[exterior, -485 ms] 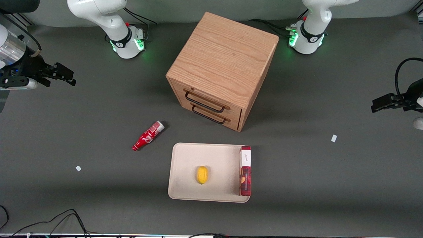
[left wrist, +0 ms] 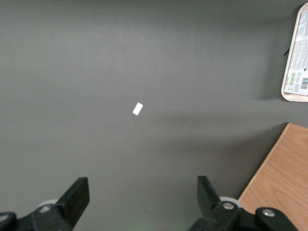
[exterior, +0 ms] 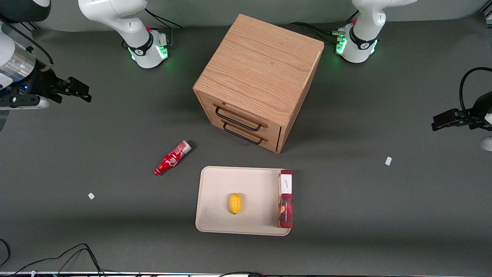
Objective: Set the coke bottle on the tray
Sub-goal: 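Move the right gripper down toward the red Coca-Cola bottle lying on the table, then close the right gripper around the bottle's body and lift it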
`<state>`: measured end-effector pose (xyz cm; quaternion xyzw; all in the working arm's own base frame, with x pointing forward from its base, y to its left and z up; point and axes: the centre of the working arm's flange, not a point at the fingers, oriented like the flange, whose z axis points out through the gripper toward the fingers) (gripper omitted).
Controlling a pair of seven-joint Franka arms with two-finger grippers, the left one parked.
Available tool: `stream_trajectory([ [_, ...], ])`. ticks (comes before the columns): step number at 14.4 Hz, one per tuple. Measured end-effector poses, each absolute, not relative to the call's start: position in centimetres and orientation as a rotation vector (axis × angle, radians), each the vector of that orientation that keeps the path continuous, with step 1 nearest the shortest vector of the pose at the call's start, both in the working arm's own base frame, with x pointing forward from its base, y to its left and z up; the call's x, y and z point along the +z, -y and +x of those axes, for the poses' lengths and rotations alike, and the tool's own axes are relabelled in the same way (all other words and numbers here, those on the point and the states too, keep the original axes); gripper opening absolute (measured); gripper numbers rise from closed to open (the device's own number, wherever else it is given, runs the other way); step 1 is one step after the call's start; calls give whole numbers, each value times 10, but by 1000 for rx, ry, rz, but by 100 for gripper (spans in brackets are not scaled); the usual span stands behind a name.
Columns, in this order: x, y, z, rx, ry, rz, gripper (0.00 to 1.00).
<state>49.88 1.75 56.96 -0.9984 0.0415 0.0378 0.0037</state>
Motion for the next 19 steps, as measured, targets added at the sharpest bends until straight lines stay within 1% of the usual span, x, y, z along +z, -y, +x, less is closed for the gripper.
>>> stream_trajectory([
  [2, 548, -33, 513, 145, -301, -3113, 100],
  [5, 503, -66, 537, 192, -588, -3049, 100],
  [6, 487, -79, 545, 193, -660, -3038, 100],
  [10, 416, -129, 563, 131, -900, -2988, 100],
  [15, 317, -147, 556, 78, -1066, -2934, 100],
  [19, 256, -150, 554, 19, -1129, -2897, 100],
])
